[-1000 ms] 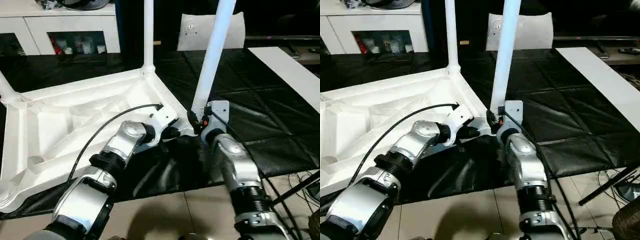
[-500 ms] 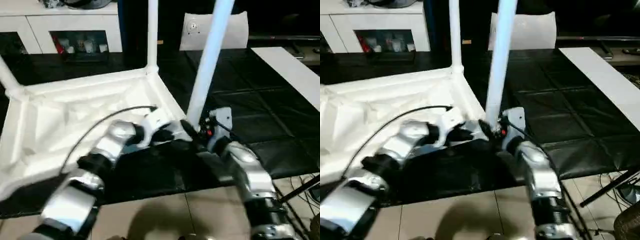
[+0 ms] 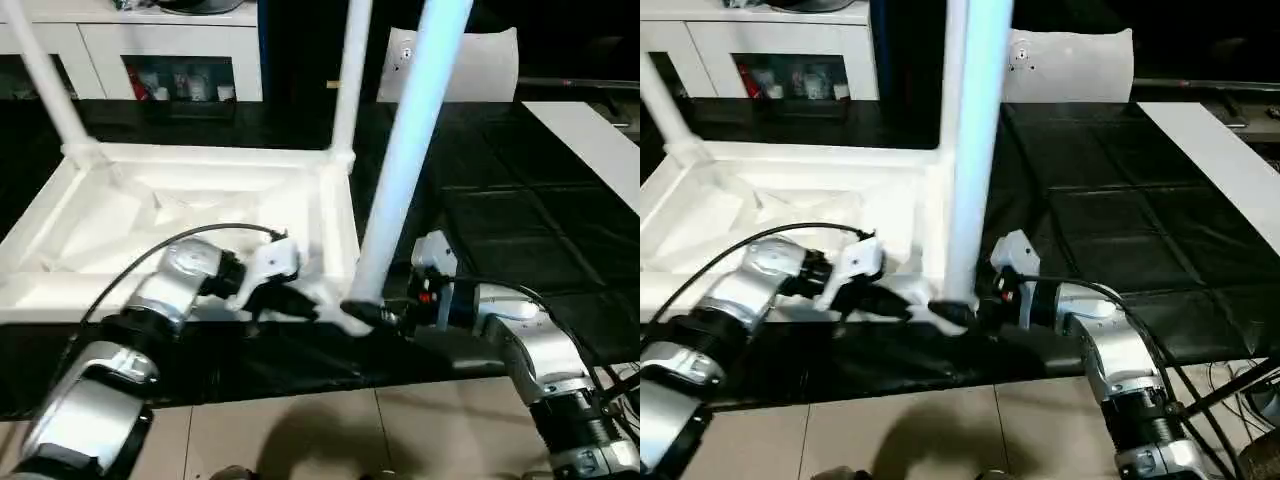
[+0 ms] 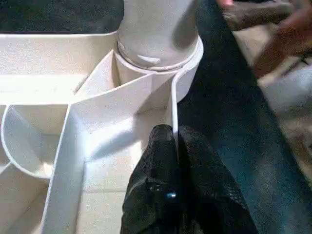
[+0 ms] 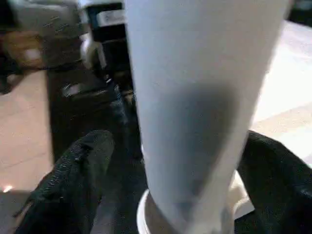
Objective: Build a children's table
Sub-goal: Rotate leg to tighten
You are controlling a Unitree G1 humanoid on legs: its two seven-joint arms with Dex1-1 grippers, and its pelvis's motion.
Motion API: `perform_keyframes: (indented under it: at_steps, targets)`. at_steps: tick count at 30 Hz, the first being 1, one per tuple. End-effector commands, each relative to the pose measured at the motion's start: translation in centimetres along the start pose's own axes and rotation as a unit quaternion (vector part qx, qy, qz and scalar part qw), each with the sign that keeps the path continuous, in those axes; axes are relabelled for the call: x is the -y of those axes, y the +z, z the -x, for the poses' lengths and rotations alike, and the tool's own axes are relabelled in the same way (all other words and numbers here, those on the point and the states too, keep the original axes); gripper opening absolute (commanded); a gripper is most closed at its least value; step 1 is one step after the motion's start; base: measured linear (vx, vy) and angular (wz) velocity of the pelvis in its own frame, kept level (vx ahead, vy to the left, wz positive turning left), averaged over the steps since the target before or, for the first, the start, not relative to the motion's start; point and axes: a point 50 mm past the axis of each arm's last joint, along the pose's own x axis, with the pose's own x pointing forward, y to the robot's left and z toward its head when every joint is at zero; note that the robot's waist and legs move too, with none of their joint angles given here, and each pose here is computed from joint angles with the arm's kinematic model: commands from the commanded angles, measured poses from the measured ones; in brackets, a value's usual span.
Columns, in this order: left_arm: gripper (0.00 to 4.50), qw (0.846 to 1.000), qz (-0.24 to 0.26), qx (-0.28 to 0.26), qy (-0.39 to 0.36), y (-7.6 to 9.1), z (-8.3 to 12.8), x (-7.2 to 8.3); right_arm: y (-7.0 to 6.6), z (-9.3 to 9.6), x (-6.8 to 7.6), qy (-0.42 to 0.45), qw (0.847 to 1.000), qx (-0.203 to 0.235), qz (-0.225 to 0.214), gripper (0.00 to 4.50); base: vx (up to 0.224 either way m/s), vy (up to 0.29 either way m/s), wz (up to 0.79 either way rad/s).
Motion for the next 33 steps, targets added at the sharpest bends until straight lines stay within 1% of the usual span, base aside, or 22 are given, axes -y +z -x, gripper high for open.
perform_keyframes:
  at_steps: [1,4,5,7,8,9,11,14,16,19,20,21,24,25,26,27,28,29,31,32,33]
  targets:
    - [0.00,0.998,-0.008,-0.034,-0.048,-0.6,-0.3,0.8,0.4,0.1,0.1,0.026,1.000,-0.001,-0.001,3.77,0.000,0.000,0.00]
    - [0.00,0.996,-0.006,-0.046,-0.074,-0.9,0.3,1.2,0.3,0.1,-0.2,0.066,0.998,-0.014,-0.009,3.59,0.000,0.000,0.00]
    - [0.00,0.995,-0.007,-0.050,-0.087,-1.0,0.5,1.3,0.2,0.1,-0.3,0.085,0.996,-0.024,-0.016,3.41,0.000,0.000,0.00]
    - [0.00,0.994,-0.009,-0.052,-0.092,-1.0,0.6,1.4,0.1,0.1,-0.4,0.092,0.995,-0.028,-0.019,3.41,0.000,0.000,0.00]
    - [0.00,0.994,-0.011,-0.055,-0.095,-1.0,0.6,1.4,0.1,0.1,-0.4,0.099,0.994,-0.031,-0.021,3.26,0.000,0.000,0.00]
    - [0.00,0.993,-0.012,-0.058,-0.099,-1.0,0.7,1.4,0.0,0.1,-0.5,0.105,0.994,-0.035,-0.021,3.26,0.000,0.000,0.00]
    - [0.00,0.993,-0.015,-0.061,-0.102,-1.0,0.7,1.4,0.0,0.1,-0.5,0.112,0.993,-0.038,-0.021,3.04,0.000,0.000,0.00]
    - [0.00,0.992,-0.019,-0.062,-0.105,-0.9,0.7,1.4,0.1,-0.1,-0.4,0.118,0.992,-0.038,-0.021,2.88,0.000,0.000,0.00]
    - [0.00,0.992,-0.019,-0.063,-0.106,-0.9,0.7,1.4,0.1,-0.1,-0.4,0.119,0.992,-0.038,-0.021,2.57,0.000,0.000,0.00]
    - [0.00,0.992,-0.021,-0.064,-0.108,-0.9,0.6,1.4,0.2,-0.2,-0.4,0.125,0.991,-0.040,-0.022,2.44,0.000,0.000,0.00]
    - [0.00,0.992,-0.022,-0.064,-0.108,-0.9,0.6,1.4,0.2,-0.2,-0.5,0.128,0.991,-0.040,-0.023,2.22,0.000,0.000,0.00]
    - [0.00,0.992,-0.021,-0.064,-0.108,-0.9,0.6,1.4,0.2,-0.2,-0.5,0.130,0.990,-0.039,-0.025,2.14,0.000,0.000,0.00]
    - [0.00,0.992,-0.018,-0.061,-0.106,-0.9,0.6,1.4,0.1,-0.3,-0.8,0.133,0.990,-0.039,-0.028,2.04,0.000,0.000,0.00]
    - [0.00,0.994,-0.009,-0.047,-0.101,-0.8,0.4,1.4,-0.1,-0.3,-1.1,0.134,0.990,-0.037,-0.034,2.04,0.000,0.000,0.00]
    - [0.00,0.994,-0.008,-0.046,-0.100,-0.7,0.4,1.4,-0.1,-0.3,-1.1,0.133,0.990,-0.037,-0.034,2.00,0.000,0.000,0.00]
    - [0.00,0.996,0.003,-0.021,-0.083,-0.3,-0.1,1.2,-0.3,-0.4,-1.3,0.120,0.991,-0.029,-0.043,1.97,0.000,0.000,0.00]
    - [0.00,0.996,0.003,-0.021,-0.083,-0.3,-0.1,1.2,-0.3,-0.4,-1.3,0.120,0.991,-0.029,-0.043,1.96,0.000,0.000,0.00]
    - [0.00,0.998,0.008,-0.005,-0.065,0.0,-0.6,1.0,-0.4,-0.6,-1.3,0.099,0.993,-0.021,-0.053,1.94,0.000,0.000,0.00]
    - [0.00,0.999,0.021,0.011,-0.041,0.5,-1.3,0.6,-0.7,-1.1,-1.1,0.047,0.997,-0.019,-0.051,1.93,0.000,0.000,0.00]
    - [0.00,0.999,0.032,0.036,-0.018,1.1,-2.2,0.3,-1.0,-1.8,-0.7,-0.021,0.998,-0.016,-0.055,1.93,0.000,0.000,0.00]
    - [0.00,0.998,0.040,0.049,-0.010,1.5,-2.7,0.2,-1.1,-2.2,-0.6,-0.055,0.996,-0.015,-0.061,1.93,0.000,0.000,0.00]
